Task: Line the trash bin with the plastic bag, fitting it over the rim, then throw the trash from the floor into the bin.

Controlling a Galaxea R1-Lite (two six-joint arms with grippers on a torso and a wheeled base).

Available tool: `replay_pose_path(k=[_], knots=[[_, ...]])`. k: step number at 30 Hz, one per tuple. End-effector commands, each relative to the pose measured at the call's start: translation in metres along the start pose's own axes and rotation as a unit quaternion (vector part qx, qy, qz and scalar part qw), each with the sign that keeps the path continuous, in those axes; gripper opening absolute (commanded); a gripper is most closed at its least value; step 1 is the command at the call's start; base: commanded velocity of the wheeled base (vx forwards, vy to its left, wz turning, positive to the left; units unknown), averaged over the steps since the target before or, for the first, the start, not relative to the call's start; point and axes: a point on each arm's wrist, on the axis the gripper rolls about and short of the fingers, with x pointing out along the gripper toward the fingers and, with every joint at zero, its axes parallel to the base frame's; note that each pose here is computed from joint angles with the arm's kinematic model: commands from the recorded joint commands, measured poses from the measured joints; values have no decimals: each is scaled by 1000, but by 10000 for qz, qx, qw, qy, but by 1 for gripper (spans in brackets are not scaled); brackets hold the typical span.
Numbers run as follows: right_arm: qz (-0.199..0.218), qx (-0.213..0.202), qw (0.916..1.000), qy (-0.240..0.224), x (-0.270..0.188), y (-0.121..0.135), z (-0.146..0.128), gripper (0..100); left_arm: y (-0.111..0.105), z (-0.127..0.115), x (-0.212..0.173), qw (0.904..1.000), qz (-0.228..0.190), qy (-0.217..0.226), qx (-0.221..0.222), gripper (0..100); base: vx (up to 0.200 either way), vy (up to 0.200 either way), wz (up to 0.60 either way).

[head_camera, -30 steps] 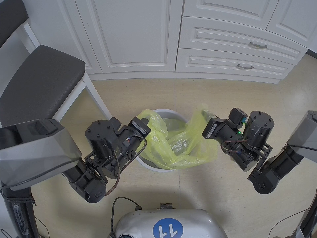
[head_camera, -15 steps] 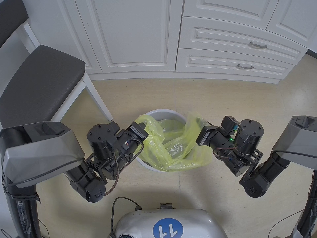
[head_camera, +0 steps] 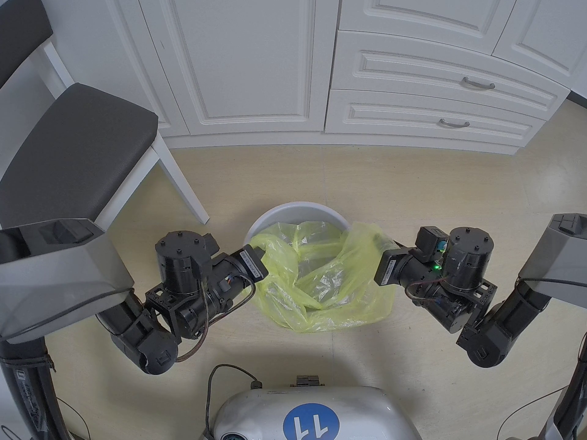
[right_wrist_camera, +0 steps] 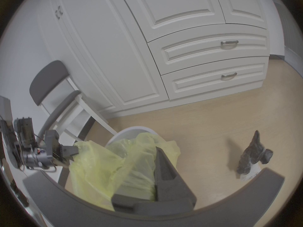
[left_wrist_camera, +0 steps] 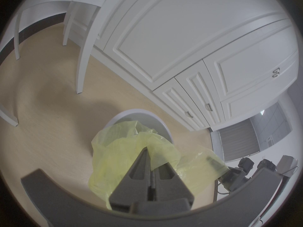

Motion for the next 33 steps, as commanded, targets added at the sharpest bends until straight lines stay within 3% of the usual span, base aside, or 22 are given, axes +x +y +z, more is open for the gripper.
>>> replay_pose_path(k=[1, 10, 12, 21, 26, 33], knots=[[-57, -228, 9996, 129, -11, -4, 1, 0, -11, 14, -15, 9998, -107, 101, 112, 0, 0, 0, 0], [-112, -1104, 9915, 675, -39, -17, -13, 0, -12, 20, -28, 9989, -168, 245, 374, 0, 0, 0, 0], [149, -1366, 9868, 861, -51, -22, -15, 0, -11, 19, -29, 9983, -134, 313, 464, 0, 0, 0, 0], [287, -1713, 9791, 1055, -71, -26, -16, 0, -13, 23, -37, 9975, -13, 479, 511, 0, 0, 0, 0], [438, -2083, 9685, 1291, -82, -29, -24, 0, -9, 21, -49, 9932, -53, 808, 837, 0, 0, 0, 0], [543, -2128, 9627, 1580, -76, -28, -41, 0, -2, 14, -43, 9922, 21, 923, 841, 0, 0, 0, 0]])
